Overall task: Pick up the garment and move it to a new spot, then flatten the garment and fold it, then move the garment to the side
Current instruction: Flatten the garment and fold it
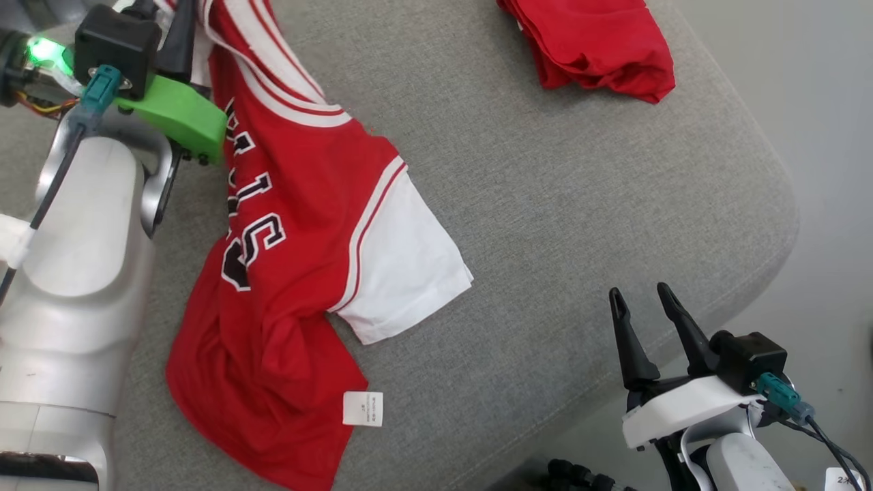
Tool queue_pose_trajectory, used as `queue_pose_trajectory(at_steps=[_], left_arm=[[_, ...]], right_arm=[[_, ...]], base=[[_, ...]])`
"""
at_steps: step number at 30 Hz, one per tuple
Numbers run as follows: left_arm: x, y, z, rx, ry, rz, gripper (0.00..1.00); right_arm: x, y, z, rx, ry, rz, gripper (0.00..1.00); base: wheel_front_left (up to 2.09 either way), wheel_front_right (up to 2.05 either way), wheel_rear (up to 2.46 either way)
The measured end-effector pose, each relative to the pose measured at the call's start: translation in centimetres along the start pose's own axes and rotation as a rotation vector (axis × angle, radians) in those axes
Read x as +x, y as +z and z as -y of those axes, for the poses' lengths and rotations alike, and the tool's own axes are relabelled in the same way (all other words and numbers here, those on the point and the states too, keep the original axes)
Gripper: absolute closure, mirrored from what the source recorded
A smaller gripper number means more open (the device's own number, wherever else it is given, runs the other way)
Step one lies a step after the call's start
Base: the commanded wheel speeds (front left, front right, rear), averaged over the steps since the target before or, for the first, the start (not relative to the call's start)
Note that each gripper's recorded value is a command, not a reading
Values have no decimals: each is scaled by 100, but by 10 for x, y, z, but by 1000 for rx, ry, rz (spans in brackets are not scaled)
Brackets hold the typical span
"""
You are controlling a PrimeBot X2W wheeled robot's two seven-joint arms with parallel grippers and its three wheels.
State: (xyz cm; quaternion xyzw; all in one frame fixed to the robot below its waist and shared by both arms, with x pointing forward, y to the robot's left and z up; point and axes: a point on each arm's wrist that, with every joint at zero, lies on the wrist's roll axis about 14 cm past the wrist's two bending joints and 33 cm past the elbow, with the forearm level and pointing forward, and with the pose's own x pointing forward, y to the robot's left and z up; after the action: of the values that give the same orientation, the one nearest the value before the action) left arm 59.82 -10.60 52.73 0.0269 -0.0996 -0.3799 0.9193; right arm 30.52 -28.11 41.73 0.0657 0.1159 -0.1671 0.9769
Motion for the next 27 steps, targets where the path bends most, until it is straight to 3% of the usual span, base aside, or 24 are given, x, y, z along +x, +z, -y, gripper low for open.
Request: queue_pose_trajectory(at_steps=[1, 2, 11, 14, 22, 27], left_arm=[[1, -14, 1, -2, -2, -37, 37], [1, -24, 5, -16, -5, -60, 0], [-22, -64, 21, -101, 14, -202, 0], [-43, -77, 38, -210, 31, -262, 0], [-104, -56, 60, -289, 89, -252, 0], [-161, -42, 56, -317, 206, -229, 0]], right_arm=[[-1, -1, 2, -3, -7, -5, 0], [-2, -2, 5, -6, -17, -9, 0], [-6, 2, 17, -35, -47, 3, 0], [-7, 7, 17, -40, -40, 22, 0], [-18, 9, 8, -46, 6, 54, 0], [-20, 13, -5, -56, 57, 78, 0]], base=[[0, 0, 0], [0, 0, 0], [0, 0, 0], [0, 0, 0], [0, 0, 0], [0, 0, 0]])
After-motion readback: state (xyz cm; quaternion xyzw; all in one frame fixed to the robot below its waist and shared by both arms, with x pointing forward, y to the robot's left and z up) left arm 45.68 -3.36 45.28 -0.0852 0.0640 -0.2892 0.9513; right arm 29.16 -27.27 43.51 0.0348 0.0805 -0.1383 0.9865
